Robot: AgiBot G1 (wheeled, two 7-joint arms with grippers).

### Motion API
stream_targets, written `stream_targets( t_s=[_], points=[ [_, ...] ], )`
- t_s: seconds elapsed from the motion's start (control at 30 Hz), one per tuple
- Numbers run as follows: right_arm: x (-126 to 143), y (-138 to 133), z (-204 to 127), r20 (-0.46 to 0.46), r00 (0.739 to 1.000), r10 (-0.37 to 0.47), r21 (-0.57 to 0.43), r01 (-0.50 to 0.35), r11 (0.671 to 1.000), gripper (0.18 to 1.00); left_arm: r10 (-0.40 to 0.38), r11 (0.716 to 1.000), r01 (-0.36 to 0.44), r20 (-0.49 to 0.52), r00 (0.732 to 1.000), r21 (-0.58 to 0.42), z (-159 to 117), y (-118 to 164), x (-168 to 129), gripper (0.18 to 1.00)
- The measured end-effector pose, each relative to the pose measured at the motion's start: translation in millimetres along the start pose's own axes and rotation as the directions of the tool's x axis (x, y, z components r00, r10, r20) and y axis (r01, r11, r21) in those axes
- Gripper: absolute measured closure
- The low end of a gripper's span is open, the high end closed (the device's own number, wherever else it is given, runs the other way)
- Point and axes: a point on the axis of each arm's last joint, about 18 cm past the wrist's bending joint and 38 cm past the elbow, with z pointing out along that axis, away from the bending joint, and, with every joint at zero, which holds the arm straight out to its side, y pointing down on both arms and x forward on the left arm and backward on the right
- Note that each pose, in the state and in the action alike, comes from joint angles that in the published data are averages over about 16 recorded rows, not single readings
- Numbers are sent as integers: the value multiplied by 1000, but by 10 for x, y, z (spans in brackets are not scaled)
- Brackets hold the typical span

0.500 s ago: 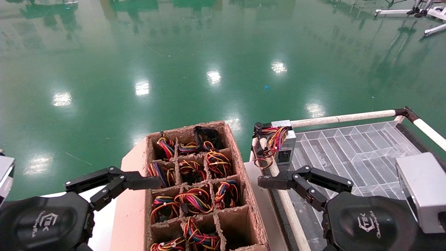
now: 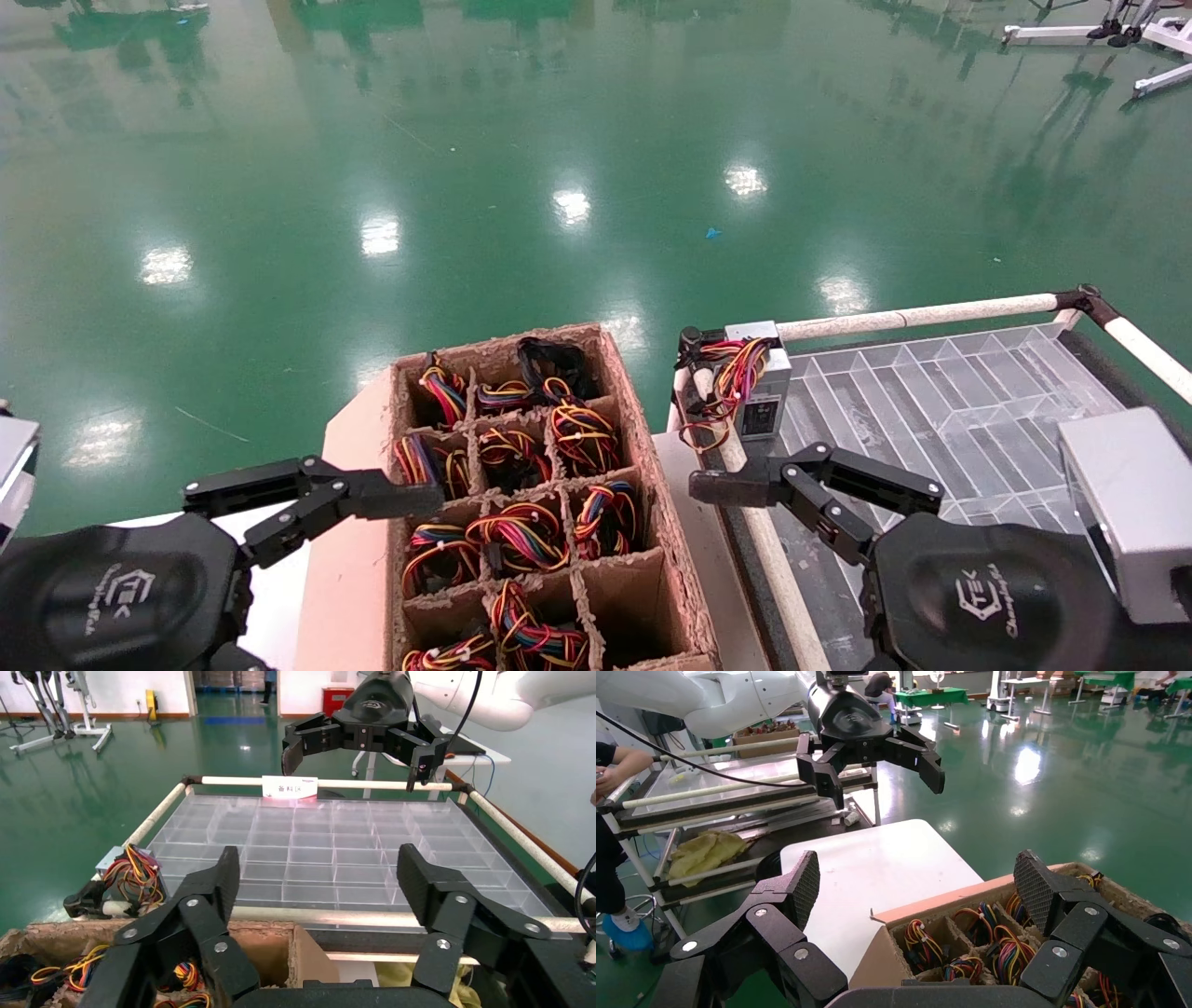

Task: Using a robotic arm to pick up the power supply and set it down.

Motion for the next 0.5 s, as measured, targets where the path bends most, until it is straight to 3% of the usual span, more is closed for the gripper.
stream_targets(
  t_s=[0.3,0.5],
  points=[
    [35,41,-17,-18,1000,-14,-28,13,1000,178,0,1000,0,0,1000,0,0,0,0,487],
    [114,166,5,-37,997,-65,-112,60,992,178,0,1000,0,0,1000,0,0,0,-1,623]
  ],
)
